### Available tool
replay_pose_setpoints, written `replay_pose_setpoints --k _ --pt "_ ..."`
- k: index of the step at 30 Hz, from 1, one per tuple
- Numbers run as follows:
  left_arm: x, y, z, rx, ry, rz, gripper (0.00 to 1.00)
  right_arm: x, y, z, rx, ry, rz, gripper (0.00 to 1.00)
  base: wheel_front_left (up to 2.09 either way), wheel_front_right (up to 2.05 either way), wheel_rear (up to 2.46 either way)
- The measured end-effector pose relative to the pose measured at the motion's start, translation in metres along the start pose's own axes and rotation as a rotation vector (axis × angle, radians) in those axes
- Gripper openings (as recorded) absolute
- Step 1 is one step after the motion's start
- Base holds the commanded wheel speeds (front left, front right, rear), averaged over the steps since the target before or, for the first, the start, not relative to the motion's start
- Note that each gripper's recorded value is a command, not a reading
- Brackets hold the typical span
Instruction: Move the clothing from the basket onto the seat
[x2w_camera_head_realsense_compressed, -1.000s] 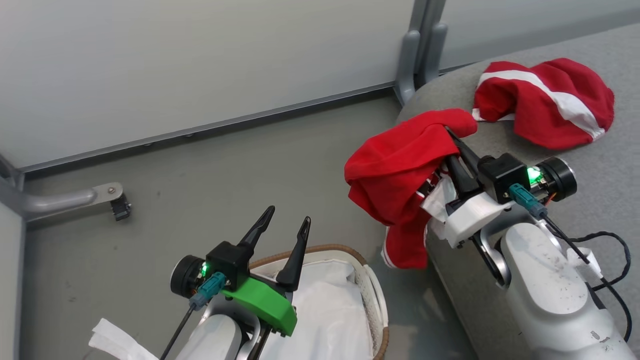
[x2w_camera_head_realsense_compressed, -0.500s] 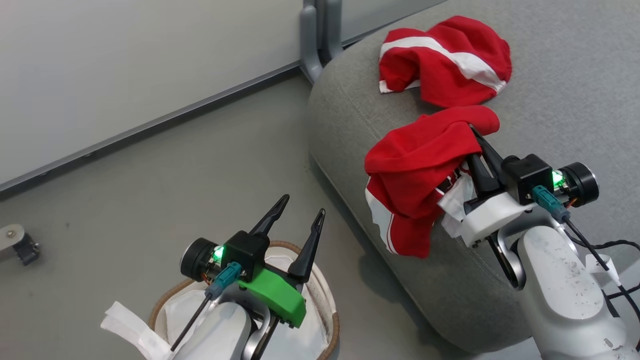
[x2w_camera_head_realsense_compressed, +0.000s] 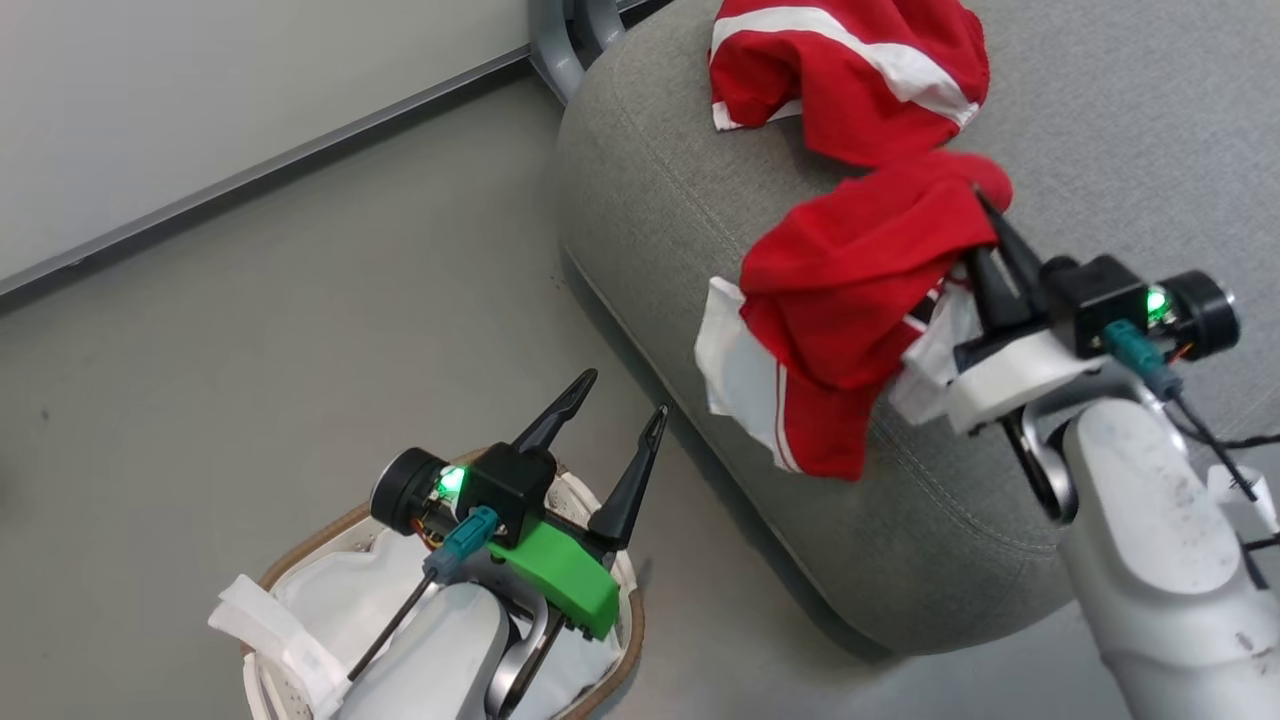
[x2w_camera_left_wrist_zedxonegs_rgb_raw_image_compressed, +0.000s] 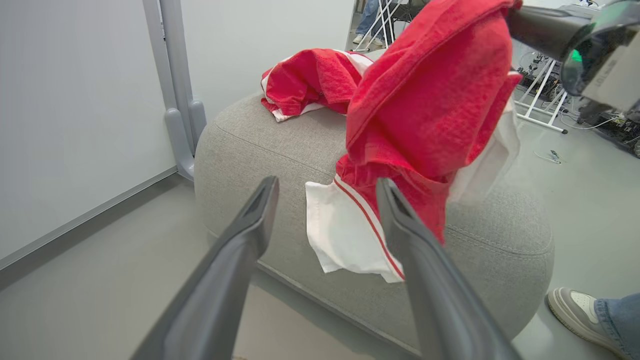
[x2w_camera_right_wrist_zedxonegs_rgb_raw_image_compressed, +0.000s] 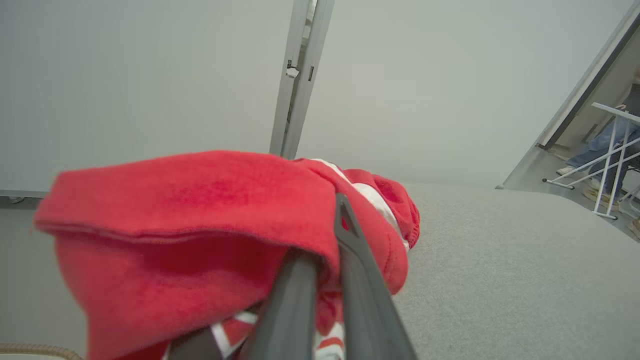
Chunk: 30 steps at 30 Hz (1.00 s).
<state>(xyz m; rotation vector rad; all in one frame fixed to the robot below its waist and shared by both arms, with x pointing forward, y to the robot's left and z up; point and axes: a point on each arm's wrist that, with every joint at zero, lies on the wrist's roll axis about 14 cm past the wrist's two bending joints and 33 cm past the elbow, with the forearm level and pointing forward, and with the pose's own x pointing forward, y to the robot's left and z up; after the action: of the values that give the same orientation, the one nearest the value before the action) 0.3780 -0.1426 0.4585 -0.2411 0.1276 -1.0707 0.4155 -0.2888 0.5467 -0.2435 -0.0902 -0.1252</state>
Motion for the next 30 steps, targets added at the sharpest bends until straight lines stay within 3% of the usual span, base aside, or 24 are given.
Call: replay_pose_setpoints --k 9,14,18,23,30 --pt "-0.005 0.025 -0.004 0.000 -0.002 0.043 1.00 0.072 -0.051 0.074 -0.228 -0.180 -0.019 0.00 0.00 0.00 0.00" --pt "-0.010 0.037 -0.014 0.005 0.020 0.055 1.00 0.114 -0.090 0.104 -0.383 -0.198 -0.050 0.00 0.00 0.00 0.00" --pt "-0.014 0.052 -0.019 0.003 0.025 0.084 1.00 0.141 -0.121 0.129 -0.435 -0.214 -0.117 0.00 0.00 0.00 0.00" --pt "-0.023 0.074 -0.028 -0.002 0.039 0.133 1.00 0.168 -0.144 0.107 -0.438 -0.134 -0.173 0.00 0.00 0.00 0.00" --pt "-0.039 0.101 -0.049 -0.026 0.072 0.201 1.00 0.188 -0.151 0.015 -0.353 0.060 -0.220 0.00 0.00 0.00 0.00"
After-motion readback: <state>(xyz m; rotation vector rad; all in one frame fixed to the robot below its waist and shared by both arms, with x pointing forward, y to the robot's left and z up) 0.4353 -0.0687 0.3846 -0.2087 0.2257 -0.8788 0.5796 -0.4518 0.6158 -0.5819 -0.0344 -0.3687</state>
